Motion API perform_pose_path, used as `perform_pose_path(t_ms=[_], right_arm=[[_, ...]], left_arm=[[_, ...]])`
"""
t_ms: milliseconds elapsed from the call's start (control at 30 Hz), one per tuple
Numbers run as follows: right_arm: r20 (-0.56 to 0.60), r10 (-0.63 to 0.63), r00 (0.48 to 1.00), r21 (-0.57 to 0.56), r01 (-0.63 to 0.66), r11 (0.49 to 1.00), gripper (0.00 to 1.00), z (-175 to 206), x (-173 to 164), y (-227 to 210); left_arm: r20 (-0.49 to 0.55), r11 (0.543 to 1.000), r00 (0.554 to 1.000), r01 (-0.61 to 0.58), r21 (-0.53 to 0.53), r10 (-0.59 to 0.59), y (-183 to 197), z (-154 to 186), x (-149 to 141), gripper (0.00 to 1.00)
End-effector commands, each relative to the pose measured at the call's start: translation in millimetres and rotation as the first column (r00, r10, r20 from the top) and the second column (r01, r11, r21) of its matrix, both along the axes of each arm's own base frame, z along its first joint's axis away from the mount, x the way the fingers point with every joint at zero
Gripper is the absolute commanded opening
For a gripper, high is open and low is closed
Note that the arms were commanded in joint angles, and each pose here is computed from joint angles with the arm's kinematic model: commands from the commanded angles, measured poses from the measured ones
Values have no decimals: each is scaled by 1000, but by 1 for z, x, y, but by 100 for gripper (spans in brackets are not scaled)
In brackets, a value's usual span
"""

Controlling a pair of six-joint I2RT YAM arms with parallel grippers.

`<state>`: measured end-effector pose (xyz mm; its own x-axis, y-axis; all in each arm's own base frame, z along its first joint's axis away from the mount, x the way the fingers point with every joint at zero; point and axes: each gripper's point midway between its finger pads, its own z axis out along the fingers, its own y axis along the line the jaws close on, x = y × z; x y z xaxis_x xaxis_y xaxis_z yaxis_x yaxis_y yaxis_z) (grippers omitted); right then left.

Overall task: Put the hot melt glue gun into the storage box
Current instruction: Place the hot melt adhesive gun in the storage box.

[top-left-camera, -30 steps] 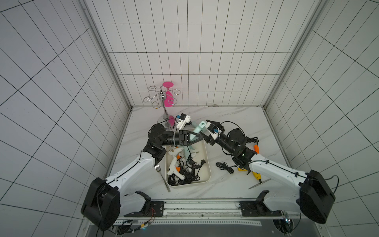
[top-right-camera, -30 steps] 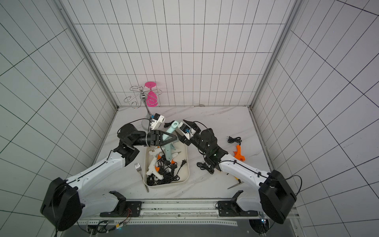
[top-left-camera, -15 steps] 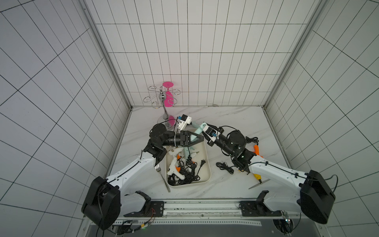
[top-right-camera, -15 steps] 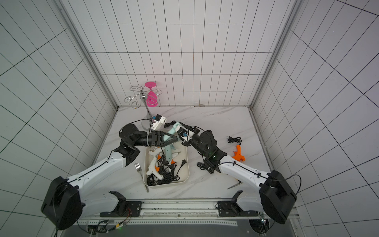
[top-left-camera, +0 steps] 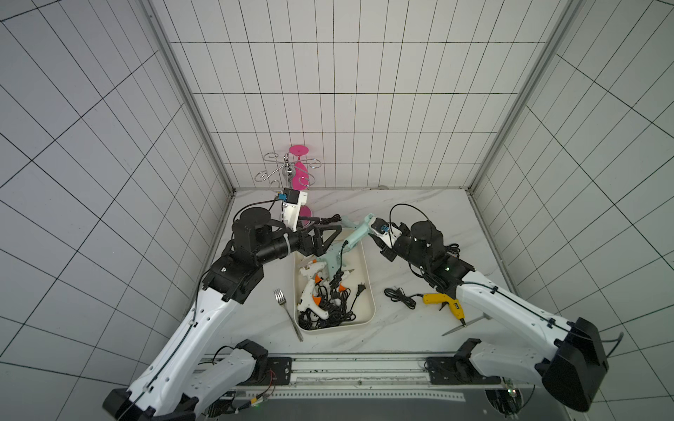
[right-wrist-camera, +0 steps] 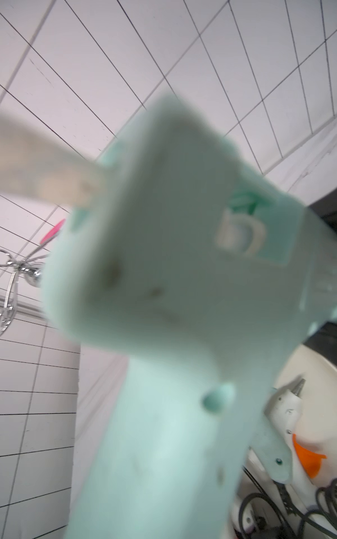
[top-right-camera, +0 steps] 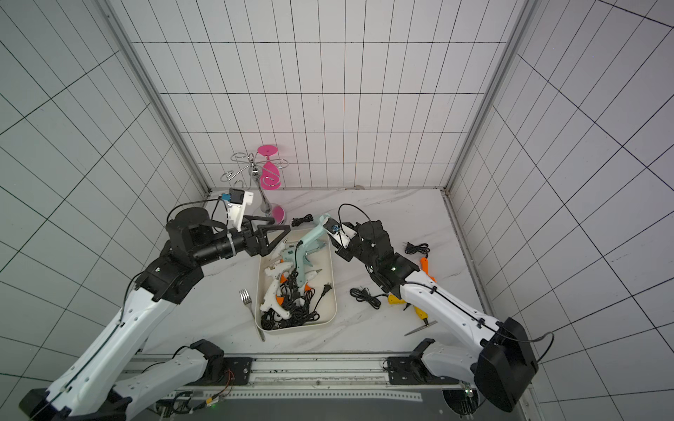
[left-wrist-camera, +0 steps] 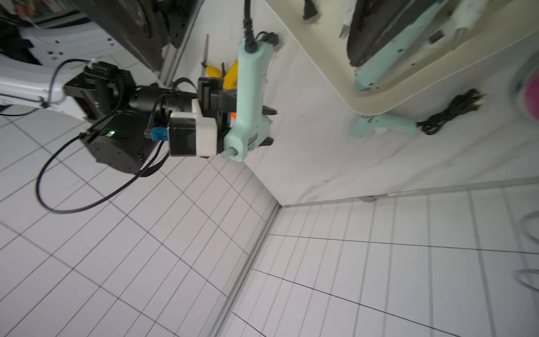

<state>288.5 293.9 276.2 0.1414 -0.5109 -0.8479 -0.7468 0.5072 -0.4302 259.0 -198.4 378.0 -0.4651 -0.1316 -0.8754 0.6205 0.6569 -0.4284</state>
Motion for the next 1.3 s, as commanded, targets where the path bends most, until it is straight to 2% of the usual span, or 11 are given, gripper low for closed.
perform_pose_path(t_ms=[0,100,233,433,600,733,867,933,1067,1233,1267], right_arm=[[-153,114,982,-123,-133,983,12,-17,-20,9],[-254,189,949,-242,-252,937,13,-43,-33,20],[-326,184,927,-408,-313,858,13,-81,-36,29],[-406,167,898,-570,-392,722,13,-143,-40,35],[-433,152,888,-669,-430,606,14,-186,-44,40],[-426,160,890,-705,-438,558,15,-205,-42,51],[-359,150,921,-742,-379,553,16,-211,-24,69],[-333,153,930,-751,-360,553,21,-212,-17,76],[-314,126,941,-747,-327,579,42,-208,-8,85],[-259,67,963,-714,-238,658,55,-178,0,85],[-256,75,964,-702,-238,671,67,-170,-3,84]], left_arm=[[19,915,967,-247,318,254,53,-53,19,99],[80,889,948,-316,332,307,67,-46,19,99],[108,867,939,-342,363,326,74,-49,18,99],[123,817,915,-399,417,384,91,-66,18,99],[99,825,923,-377,422,371,88,-84,17,99],[64,829,930,-352,434,361,84,-103,17,99],[43,831,931,-343,439,362,84,-116,16,99],[48,828,929,-349,439,367,85,-117,15,99],[53,833,933,-342,435,355,85,-116,11,99],[64,831,929,-356,427,365,89,-113,7,99],[66,834,930,-355,422,362,88,-111,7,99]])
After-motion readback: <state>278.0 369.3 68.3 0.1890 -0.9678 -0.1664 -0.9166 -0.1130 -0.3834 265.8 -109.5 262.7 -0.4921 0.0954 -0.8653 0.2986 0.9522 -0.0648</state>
